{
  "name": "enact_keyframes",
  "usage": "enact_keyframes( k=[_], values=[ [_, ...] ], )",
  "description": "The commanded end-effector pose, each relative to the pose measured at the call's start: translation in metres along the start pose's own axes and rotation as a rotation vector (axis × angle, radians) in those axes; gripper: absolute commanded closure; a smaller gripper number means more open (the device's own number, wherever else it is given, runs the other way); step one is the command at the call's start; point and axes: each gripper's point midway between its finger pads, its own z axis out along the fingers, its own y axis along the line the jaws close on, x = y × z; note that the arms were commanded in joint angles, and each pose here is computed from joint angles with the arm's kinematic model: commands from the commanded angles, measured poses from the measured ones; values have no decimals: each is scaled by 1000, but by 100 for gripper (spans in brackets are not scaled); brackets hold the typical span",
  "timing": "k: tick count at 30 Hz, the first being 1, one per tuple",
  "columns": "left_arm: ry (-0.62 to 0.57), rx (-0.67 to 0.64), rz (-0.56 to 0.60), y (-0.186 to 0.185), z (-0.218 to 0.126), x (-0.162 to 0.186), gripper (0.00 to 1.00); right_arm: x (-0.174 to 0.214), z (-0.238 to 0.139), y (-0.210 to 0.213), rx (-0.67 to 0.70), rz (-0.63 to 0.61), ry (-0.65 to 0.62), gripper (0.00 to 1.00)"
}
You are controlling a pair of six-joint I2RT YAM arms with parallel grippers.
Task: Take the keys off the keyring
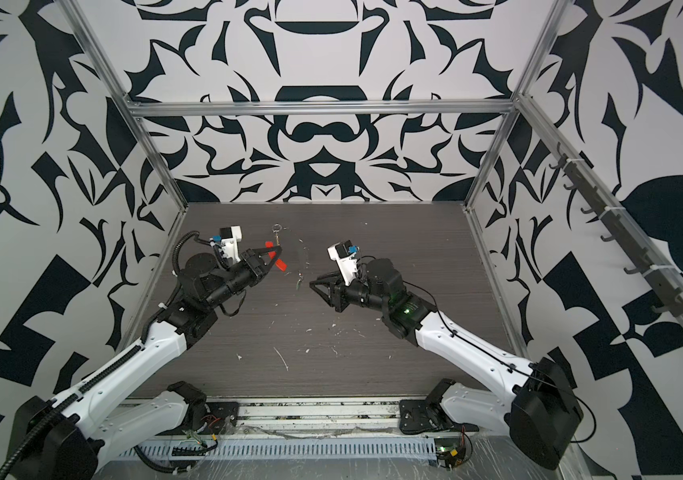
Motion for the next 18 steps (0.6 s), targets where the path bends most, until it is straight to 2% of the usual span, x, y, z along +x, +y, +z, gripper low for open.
enact_keyframes(
  k=[1, 7, 18],
  values=[
    [-52, 25, -9, -10, -1, -12, 100, -26, 1, 14, 14, -91, -63, 66],
    [-68, 5, -22, -3, -4, -13, 100, -32, 7, 9, 70, -114, -82, 65],
    [-64, 12, -23, -6, -7, -11, 100, -38, 27, 13, 40, -126, -61, 62]
  ],
)
